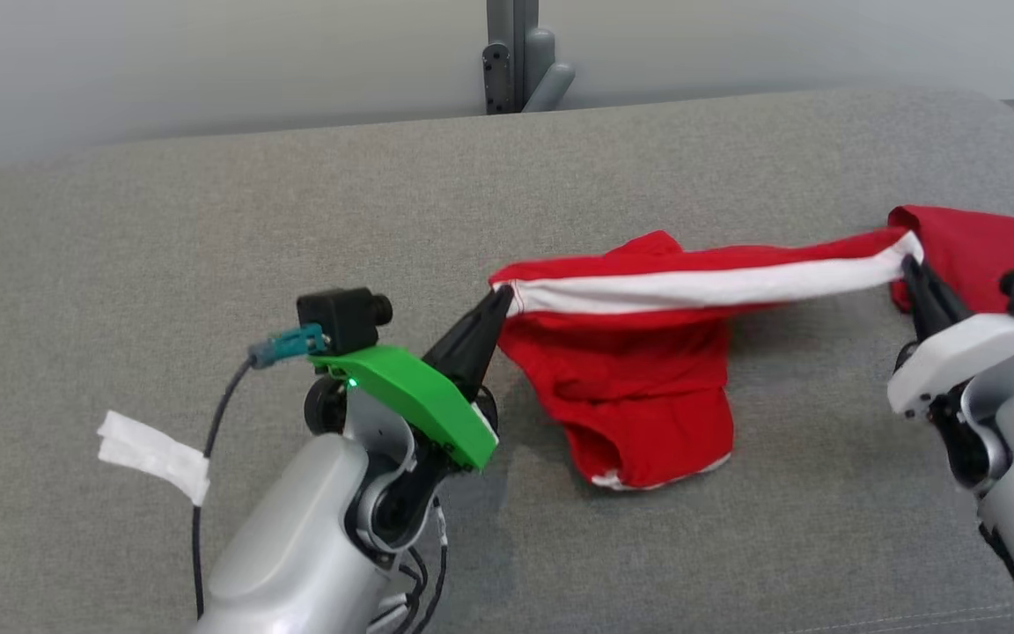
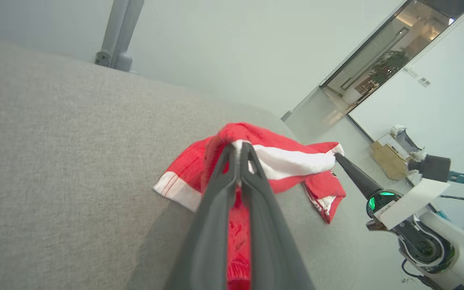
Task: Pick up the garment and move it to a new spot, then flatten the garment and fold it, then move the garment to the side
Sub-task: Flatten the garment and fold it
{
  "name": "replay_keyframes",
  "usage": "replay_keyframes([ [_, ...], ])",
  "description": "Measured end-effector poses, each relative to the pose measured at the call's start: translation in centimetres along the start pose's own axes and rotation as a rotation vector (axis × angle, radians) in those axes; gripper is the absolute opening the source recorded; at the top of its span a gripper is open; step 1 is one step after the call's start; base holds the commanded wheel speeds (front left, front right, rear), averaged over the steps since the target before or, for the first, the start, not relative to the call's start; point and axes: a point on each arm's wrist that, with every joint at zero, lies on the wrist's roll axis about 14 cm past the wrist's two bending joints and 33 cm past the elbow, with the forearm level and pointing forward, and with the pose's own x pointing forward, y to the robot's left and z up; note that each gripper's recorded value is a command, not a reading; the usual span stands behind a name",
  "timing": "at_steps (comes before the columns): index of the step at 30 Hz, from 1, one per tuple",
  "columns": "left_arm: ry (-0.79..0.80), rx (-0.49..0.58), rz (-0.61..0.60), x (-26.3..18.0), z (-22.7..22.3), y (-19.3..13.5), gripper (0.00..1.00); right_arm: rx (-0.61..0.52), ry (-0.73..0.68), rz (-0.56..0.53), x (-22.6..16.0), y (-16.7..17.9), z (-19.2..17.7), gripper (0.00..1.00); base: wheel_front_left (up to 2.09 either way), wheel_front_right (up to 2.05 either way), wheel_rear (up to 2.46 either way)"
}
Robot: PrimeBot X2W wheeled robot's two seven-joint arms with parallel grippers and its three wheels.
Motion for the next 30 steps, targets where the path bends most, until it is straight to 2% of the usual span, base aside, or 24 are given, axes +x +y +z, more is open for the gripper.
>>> replay_keyframes([
  [5, -0.117, 0.032, -0.147, 0.1, 7.0, -4.7, 0.00, 0.044, -0.156, 0.060, -0.1, 0.4, 8.8, 0.00, 0.00, 0.00, 0.00],
  [10, -0.201, 0.109, -0.298, -0.9, 13.0, -10.4, 0.00, 0.068, -0.259, 0.115, -2.0, 0.5, 16.4, 0.00, 0.00, 0.00, 0.00],
  [14, -0.239, 0.186, -0.389, -1.8, 16.0, -14.5, 0.00, 0.072, -0.322, 0.152, -4.2, 0.4, 21.3, 0.00, 0.00, 0.00, 0.00],
  [17, -0.233, 0.194, -0.437, -2.2, 17.1, -16.6, 0.00, 0.070, -0.383, 0.174, -5.9, 0.4, 24.9, 0.00, 0.00, 0.00, 0.00],
  [20, -0.208, 0.181, -0.466, -2.3, 17.5, -17.9, 0.00, 0.081, -0.384, 0.188, -6.8, 0.3, 26.4, 0.00, 0.00, 0.00, 0.00],
  [25, -0.097, 0.163, -0.427, -0.4, 16.5, -16.7, 0.00, 0.095, -0.259, 0.187, -5.1, 0.6, 24.4, 0.00, 0.00, 0.00, 0.00],
  [30, -0.094, 0.269, -0.386, 3.1, 17.6, -15.1, 0.00, 0.081, -0.247, 0.178, -1.2, 2.0, 24.7, 0.00, 0.00, 0.00, 0.00],
])
